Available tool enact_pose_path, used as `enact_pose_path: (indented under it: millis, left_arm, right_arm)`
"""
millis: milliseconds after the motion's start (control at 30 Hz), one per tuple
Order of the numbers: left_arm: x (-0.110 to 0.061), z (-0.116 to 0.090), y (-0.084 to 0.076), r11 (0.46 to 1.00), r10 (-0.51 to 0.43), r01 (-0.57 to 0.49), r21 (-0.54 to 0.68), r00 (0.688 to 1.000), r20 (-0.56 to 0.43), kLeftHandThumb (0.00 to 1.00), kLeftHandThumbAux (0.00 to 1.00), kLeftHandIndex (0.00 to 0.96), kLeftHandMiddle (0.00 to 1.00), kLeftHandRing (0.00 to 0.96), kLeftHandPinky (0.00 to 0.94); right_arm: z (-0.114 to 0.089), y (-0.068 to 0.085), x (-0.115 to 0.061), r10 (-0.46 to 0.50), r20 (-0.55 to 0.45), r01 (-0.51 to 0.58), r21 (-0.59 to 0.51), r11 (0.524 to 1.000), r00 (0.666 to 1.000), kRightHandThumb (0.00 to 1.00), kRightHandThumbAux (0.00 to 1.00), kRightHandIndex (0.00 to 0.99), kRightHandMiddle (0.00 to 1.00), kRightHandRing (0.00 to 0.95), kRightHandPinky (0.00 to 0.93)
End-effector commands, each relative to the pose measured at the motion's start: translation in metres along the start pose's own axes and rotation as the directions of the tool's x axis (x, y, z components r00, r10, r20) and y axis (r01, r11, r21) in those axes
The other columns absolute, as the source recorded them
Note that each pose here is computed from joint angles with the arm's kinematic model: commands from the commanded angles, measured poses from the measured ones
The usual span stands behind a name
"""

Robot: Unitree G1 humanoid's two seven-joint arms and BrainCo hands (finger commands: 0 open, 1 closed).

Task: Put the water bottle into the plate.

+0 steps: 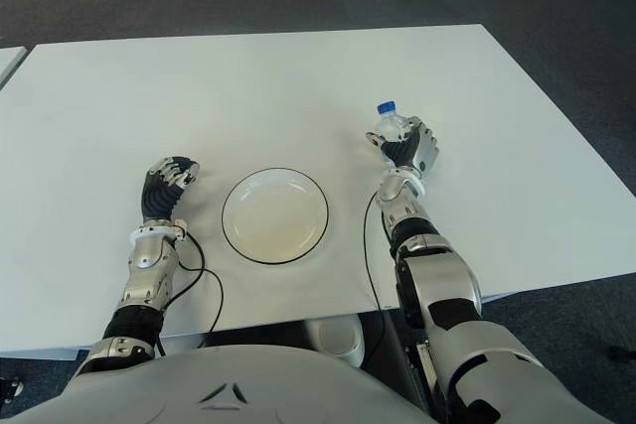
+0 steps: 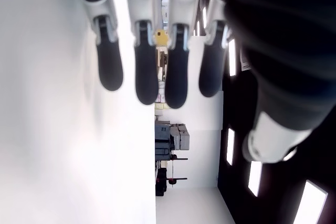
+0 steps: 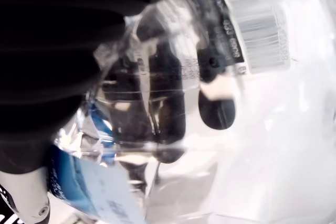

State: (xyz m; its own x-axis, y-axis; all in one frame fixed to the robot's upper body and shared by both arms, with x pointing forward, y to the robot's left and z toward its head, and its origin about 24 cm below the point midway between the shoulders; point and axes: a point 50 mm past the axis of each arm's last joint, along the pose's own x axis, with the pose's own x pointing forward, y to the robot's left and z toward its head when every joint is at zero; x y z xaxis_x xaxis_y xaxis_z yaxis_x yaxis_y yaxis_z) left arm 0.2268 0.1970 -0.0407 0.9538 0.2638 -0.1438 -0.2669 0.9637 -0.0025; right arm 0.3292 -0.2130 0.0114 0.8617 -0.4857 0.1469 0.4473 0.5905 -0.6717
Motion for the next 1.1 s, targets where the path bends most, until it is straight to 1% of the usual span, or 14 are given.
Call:
enact_pose_path:
  millis: [33,133,200,333,500,600,700,767,800,900,967,1033,1100]
  left_arm:
    - [-0.015,-0.028,0.004,1.0,0.02,-0.021,0.001,0.987,-0.162,0.711,0.719,0.427,0.435,0.419,0.416]
    - [-0.015,-0.028,0.004,1.0,0.021,-0.021,0.0,0.986,-0.163,0.711,0.719,0.427,0.435,0.419,0.414]
    - [-0.015,-0.028,0.004,1.0,0.022,-0.022,0.0,0.986,-0.164,0.711,0.719,0.427,0.434,0.418,0.412]
    - [-0.015,-0.028,0.004,1.0,0.023,-0.023,0.002,0.986,-0.168,0.711,0.719,0.427,0.431,0.416,0.41]
    - [-0.016,-0.028,0.004,1.0,0.023,-0.022,0.004,0.985,-0.169,0.711,0.719,0.427,0.432,0.416,0.411]
    - [-0.016,-0.028,0.004,1.0,0.022,-0.022,0.004,0.985,-0.169,0.711,0.719,0.427,0.433,0.417,0.41]
    - [-0.016,-0.028,0.004,1.0,0.023,-0.022,0.004,0.985,-0.169,0.711,0.719,0.427,0.435,0.418,0.41]
    - [-0.016,-0.027,0.004,1.0,0.023,-0.022,0.004,0.985,-0.17,0.711,0.719,0.427,0.435,0.418,0.41]
    - [-0.016,-0.027,0.004,1.0,0.023,-0.022,0.004,0.985,-0.17,0.711,0.719,0.427,0.435,0.418,0.41]
    - [-0.016,-0.027,0.004,1.0,0.02,-0.02,0.002,0.985,-0.17,0.711,0.719,0.427,0.435,0.415,0.404]
    - [-0.016,-0.027,0.004,1.0,0.02,-0.02,0.001,0.985,-0.17,0.711,0.719,0.427,0.435,0.414,0.402]
    - [-0.016,-0.027,0.004,1.0,0.02,-0.021,-0.001,0.985,-0.169,0.711,0.718,0.428,0.435,0.413,0.402]
    - [-0.016,-0.027,0.004,1.0,0.02,-0.021,-0.002,0.986,-0.168,0.711,0.718,0.428,0.435,0.413,0.404]
  right_arm:
    - [0.01,0.002,-0.001,-0.015,0.068,0.013,0.029,0.999,0.998,0.704,0.722,0.44,0.841,0.85,0.856]
    - [0.019,0.001,0.002,-0.037,0.11,0.032,0.047,0.998,0.993,0.704,0.723,0.439,0.847,0.855,0.857]
    - [0.03,-0.001,0.003,-0.062,0.154,0.052,0.073,0.996,0.986,0.704,0.724,0.439,0.854,0.861,0.861]
    - [0.051,-0.004,0.001,-0.113,0.255,0.079,0.14,0.987,0.96,0.703,0.725,0.438,0.868,0.873,0.866]
    - [0.064,-0.007,-0.005,-0.114,0.35,0.05,0.187,0.981,0.93,0.703,0.724,0.438,0.879,0.883,0.871]
    - [0.07,-0.007,-0.007,-0.115,0.376,0.042,0.197,0.98,0.919,0.703,0.724,0.438,0.882,0.886,0.872]
    - [0.089,-0.008,-0.016,-0.133,0.443,0.034,0.225,0.974,0.887,0.703,0.724,0.438,0.886,0.888,0.872]
    - [0.099,-0.008,-0.021,-0.145,0.492,0.024,0.245,0.969,0.858,0.703,0.724,0.438,0.89,0.889,0.873]
    - [0.102,-0.009,-0.023,-0.148,0.503,0.021,0.249,0.968,0.852,0.704,0.724,0.438,0.891,0.889,0.874]
    - [0.111,-0.009,-0.031,-0.148,0.557,-0.006,0.264,0.964,0.817,0.704,0.723,0.438,0.895,0.89,0.875]
    - [0.114,-0.008,-0.035,-0.145,0.578,-0.02,0.27,0.963,0.803,0.704,0.723,0.438,0.896,0.891,0.877]
    - [0.12,-0.008,-0.041,-0.135,0.622,-0.058,0.28,0.958,0.771,0.706,0.722,0.438,0.899,0.894,0.882]
    - [0.124,-0.009,-0.045,-0.127,0.651,-0.086,0.285,0.955,0.748,0.707,0.721,0.438,0.901,0.895,0.884]
